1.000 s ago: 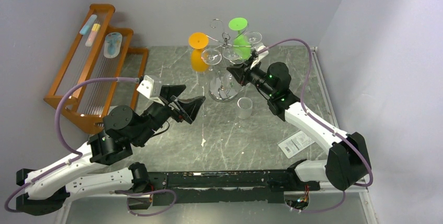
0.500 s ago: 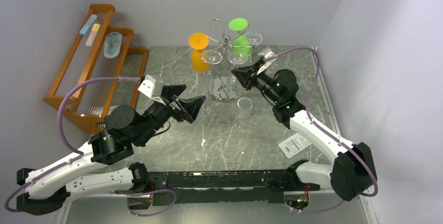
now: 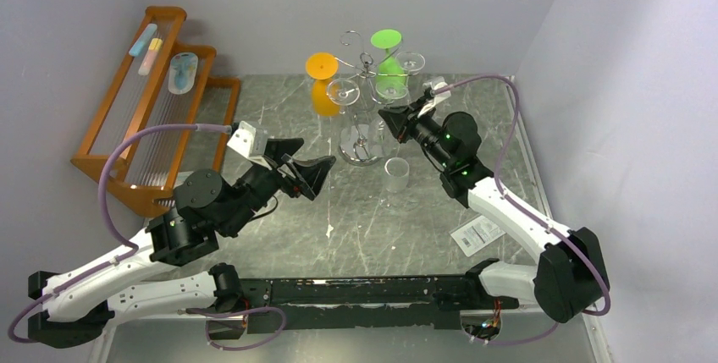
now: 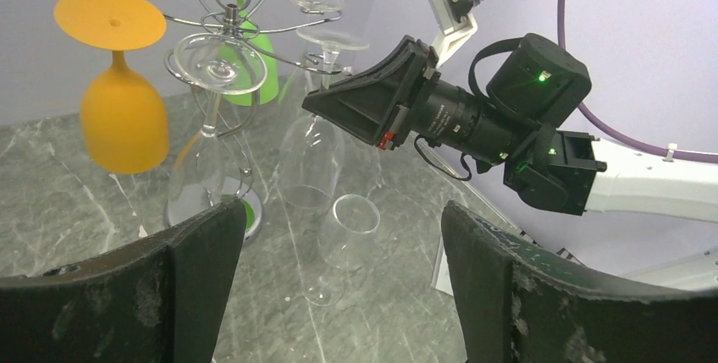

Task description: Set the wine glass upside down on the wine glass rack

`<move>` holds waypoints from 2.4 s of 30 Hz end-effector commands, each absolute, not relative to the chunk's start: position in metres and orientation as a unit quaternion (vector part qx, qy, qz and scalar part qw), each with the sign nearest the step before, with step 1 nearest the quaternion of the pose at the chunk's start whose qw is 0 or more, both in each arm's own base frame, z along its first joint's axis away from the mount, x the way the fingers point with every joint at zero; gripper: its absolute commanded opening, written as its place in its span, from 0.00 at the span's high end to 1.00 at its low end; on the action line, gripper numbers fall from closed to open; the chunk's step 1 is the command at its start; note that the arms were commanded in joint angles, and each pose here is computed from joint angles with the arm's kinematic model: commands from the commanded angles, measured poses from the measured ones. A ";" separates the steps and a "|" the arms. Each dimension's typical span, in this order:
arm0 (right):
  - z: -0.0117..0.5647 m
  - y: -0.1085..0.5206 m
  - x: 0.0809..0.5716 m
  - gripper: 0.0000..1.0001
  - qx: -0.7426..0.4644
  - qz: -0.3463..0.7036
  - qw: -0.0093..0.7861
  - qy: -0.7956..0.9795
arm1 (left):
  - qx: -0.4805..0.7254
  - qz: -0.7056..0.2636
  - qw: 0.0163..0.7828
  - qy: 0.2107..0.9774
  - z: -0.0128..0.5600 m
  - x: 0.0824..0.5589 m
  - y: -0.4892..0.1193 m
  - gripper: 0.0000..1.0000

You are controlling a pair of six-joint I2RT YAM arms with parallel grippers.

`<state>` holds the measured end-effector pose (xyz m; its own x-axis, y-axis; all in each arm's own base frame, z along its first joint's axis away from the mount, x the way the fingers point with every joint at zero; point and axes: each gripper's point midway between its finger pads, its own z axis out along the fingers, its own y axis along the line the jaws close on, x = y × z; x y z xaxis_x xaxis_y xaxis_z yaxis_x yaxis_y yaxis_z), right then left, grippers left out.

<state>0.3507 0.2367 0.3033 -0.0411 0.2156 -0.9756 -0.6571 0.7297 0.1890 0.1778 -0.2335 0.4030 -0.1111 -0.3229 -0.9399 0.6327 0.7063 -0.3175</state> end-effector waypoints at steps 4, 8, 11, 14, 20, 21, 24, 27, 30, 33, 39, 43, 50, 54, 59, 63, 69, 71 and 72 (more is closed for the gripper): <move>0.304 0.232 0.364 0.92 -0.140 0.315 0.671 0.656 | 0.117 -0.363 0.654 0.653 0.405 0.177 -0.230 0.11; 0.304 0.227 0.362 0.74 -0.137 0.306 0.670 0.662 | 0.115 -0.363 0.654 0.654 0.405 0.177 -0.229 0.11; 0.310 0.223 0.354 0.56 -0.137 0.308 0.679 0.652 | 0.113 -0.363 0.655 0.653 0.405 0.177 -0.228 0.11; 0.312 0.219 0.348 0.45 -0.131 0.307 0.676 0.657 | 0.112 -0.363 0.656 0.652 0.404 0.177 -0.228 0.11; 0.294 0.206 0.328 0.36 -0.112 0.303 0.643 0.695 | 0.111 -0.363 0.651 0.657 0.401 0.176 -0.227 0.11; 0.292 0.202 0.322 0.36 -0.109 0.303 0.638 0.700 | 0.110 -0.361 0.650 0.659 0.399 0.177 -0.227 0.11; 0.279 0.193 0.307 0.36 -0.095 0.297 0.615 0.724 | 0.108 -0.358 0.648 0.663 0.395 0.177 -0.225 0.12; 0.268 0.182 0.292 0.36 -0.083 0.286 0.588 0.752 | 0.105 -0.353 0.646 0.669 0.390 0.178 -0.223 0.12; 0.261 0.179 0.276 0.36 -0.078 0.289 0.553 0.777 | 0.100 -0.349 0.643 0.674 0.382 0.179 -0.222 0.11; 0.257 0.183 0.262 0.36 -0.085 0.305 0.512 0.798 | 0.093 -0.347 0.638 0.681 0.372 0.181 -0.224 0.11; 0.244 0.197 0.259 0.38 -0.062 0.339 0.480 0.807 | 0.064 -0.332 0.626 0.703 0.351 0.187 -0.222 0.11; 0.234 0.207 0.263 0.44 -0.054 0.340 0.464 0.816 | 0.047 -0.319 0.623 0.713 0.343 0.191 -0.216 0.11; 0.210 0.213 0.264 0.51 -0.035 0.300 0.440 0.846 | 0.045 -0.293 0.629 0.719 0.340 0.194 -0.208 0.10; 0.193 0.213 0.261 0.53 -0.025 0.272 0.427 0.862 | 0.043 -0.281 0.631 0.722 0.338 0.197 -0.206 0.10; 0.183 0.215 0.258 0.57 -0.028 0.252 0.422 0.871 | 0.045 -0.275 0.630 0.725 0.335 0.199 -0.209 0.10; 0.176 0.219 0.257 0.61 -0.039 0.239 0.416 0.877 | 0.042 -0.271 0.627 0.729 0.333 0.199 -0.208 0.10; 0.167 0.220 0.257 0.66 -0.047 0.211 0.412 0.885 | 0.036 -0.271 0.624 0.732 0.331 0.199 -0.206 0.10; 0.167 0.219 0.256 0.74 -0.048 0.202 0.415 0.886 | 0.035 -0.270 0.622 0.734 0.330 0.199 -0.206 0.10; 0.168 0.218 0.256 0.79 -0.048 0.199 0.416 0.886 | 0.034 -0.271 0.622 0.734 0.330 0.199 -0.207 0.10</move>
<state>0.2591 0.2274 0.1770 -0.6366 0.1183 -0.7621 -0.2866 0.8811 0.3763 0.1983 -0.2121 0.3290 -0.2204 -0.2791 -0.9346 0.4119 0.8419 -0.3486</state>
